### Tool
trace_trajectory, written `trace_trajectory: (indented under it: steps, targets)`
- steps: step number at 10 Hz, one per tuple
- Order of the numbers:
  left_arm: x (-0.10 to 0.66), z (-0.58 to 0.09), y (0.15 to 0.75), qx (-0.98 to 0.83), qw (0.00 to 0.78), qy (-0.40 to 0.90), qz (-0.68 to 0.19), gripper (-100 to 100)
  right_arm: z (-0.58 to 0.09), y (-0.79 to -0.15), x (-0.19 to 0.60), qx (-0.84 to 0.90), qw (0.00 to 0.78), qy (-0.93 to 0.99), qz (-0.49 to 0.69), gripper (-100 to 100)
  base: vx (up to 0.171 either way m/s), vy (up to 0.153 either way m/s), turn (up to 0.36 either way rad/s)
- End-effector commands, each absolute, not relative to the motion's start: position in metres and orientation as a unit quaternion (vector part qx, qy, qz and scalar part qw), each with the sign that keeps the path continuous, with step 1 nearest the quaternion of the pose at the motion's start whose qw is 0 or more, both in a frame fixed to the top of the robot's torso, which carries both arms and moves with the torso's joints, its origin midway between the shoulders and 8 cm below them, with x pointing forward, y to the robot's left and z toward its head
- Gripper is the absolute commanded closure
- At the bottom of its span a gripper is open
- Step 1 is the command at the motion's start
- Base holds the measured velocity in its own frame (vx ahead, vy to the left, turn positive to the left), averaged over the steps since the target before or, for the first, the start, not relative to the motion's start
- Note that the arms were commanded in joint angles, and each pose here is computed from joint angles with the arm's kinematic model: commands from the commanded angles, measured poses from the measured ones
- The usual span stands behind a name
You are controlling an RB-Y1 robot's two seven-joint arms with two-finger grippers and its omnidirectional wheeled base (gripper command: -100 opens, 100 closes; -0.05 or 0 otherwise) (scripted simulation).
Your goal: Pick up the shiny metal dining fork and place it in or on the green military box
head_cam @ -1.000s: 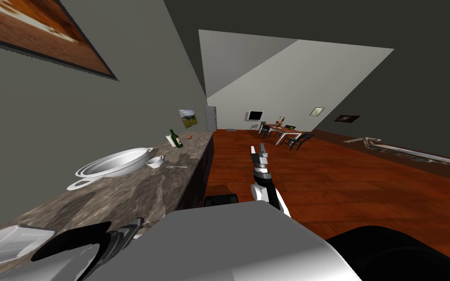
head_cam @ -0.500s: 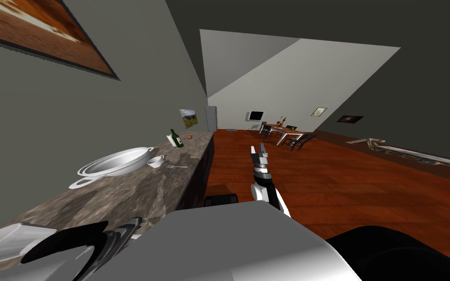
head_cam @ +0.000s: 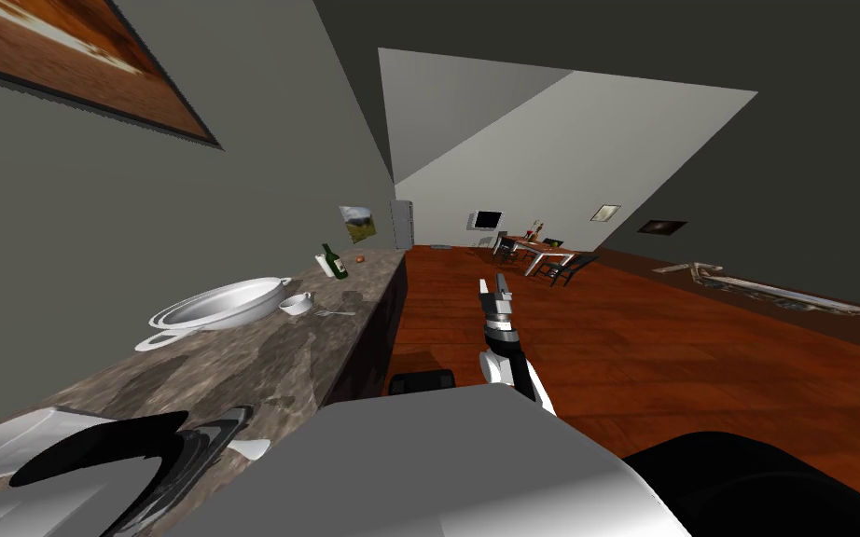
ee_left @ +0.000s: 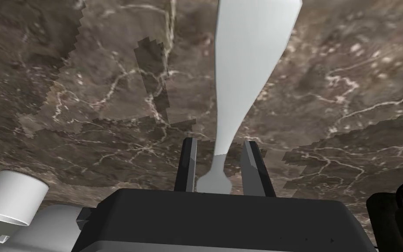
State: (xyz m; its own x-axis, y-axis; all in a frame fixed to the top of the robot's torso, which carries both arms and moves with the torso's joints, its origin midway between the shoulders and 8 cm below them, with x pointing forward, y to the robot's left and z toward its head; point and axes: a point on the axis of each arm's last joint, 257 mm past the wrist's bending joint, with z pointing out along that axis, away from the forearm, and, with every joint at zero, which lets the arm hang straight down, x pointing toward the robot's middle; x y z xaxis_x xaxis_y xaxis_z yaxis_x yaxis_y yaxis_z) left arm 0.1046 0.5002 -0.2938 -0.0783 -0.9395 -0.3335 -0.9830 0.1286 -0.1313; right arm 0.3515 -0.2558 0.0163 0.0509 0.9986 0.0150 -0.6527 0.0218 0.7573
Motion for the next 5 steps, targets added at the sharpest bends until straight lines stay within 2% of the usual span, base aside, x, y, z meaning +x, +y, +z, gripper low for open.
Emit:
trace_trajectory:
  steps: [1, 5]
  targets:
    - [0.11, -0.284, 0.513, -0.657, 0.184, 0.727, 0.073, 100, 0.016, -0.256, 0.352, 0.307, 0.657, 0.282, 0.629, 0, -0.104, -0.048, -0.008]
    - [0.126, -0.248, 0.549, -0.657, 0.224, 0.713, 0.099, 100, 0.016, -0.256, 0.352, 0.307, 0.657, 0.282, 0.629, 0, -0.124, -0.071, -0.01]
